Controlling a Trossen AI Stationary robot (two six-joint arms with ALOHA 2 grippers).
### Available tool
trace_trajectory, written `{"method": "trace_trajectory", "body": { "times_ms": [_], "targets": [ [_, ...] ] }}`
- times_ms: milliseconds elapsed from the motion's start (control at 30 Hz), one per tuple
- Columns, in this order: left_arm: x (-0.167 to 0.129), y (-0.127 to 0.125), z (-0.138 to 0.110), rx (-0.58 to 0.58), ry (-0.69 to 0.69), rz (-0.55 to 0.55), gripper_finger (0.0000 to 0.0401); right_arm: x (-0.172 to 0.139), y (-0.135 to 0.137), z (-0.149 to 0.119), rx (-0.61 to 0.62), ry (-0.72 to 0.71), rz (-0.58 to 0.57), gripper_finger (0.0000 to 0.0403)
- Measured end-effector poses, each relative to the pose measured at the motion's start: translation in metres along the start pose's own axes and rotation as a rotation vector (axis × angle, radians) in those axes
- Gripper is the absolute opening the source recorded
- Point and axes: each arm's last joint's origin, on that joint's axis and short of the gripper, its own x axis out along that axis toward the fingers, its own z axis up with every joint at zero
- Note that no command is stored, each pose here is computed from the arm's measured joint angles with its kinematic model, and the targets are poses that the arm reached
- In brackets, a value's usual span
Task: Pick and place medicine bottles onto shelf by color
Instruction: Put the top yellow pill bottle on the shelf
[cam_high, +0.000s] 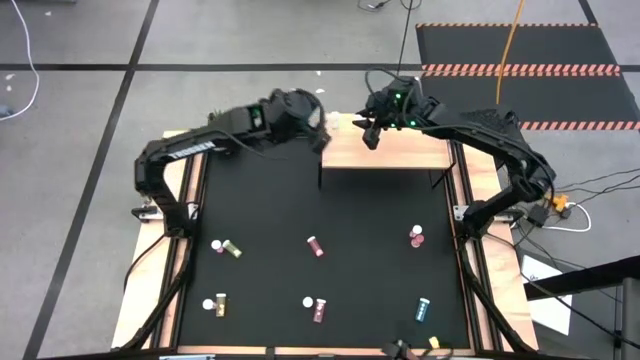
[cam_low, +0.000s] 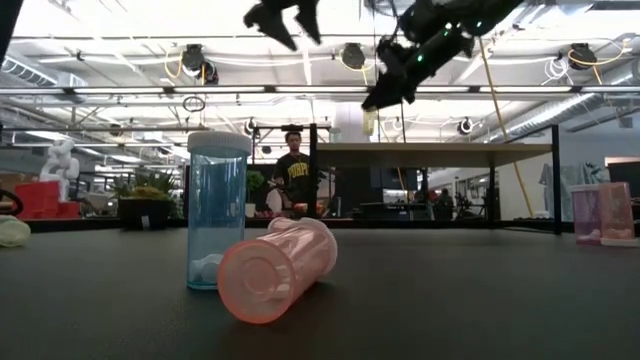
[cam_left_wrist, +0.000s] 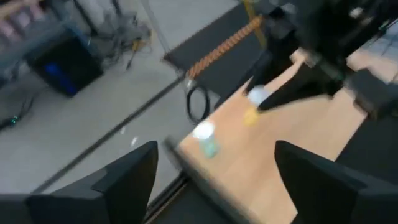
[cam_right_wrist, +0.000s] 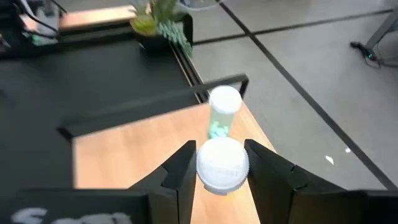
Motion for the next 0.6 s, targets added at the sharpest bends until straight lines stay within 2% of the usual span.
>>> {"method": "trace_trajectory", "body": {
  "times_ms": [233, 600],
  "targets": [
    [-0.004, 0.008, 0.000, -0.030, 0.018, -0.013, 0.0288, 0.009, -0.015, -0.008, 0.021, 0.030, -0.046, 0.0116],
    [-0.002, 0.009, -0.001, -0.028, 0.027, -0.017, 0.0296, 0.006, -0.029, -0.013, 0.035, 0.043, -0.075, 0.0116]
  ]
}}
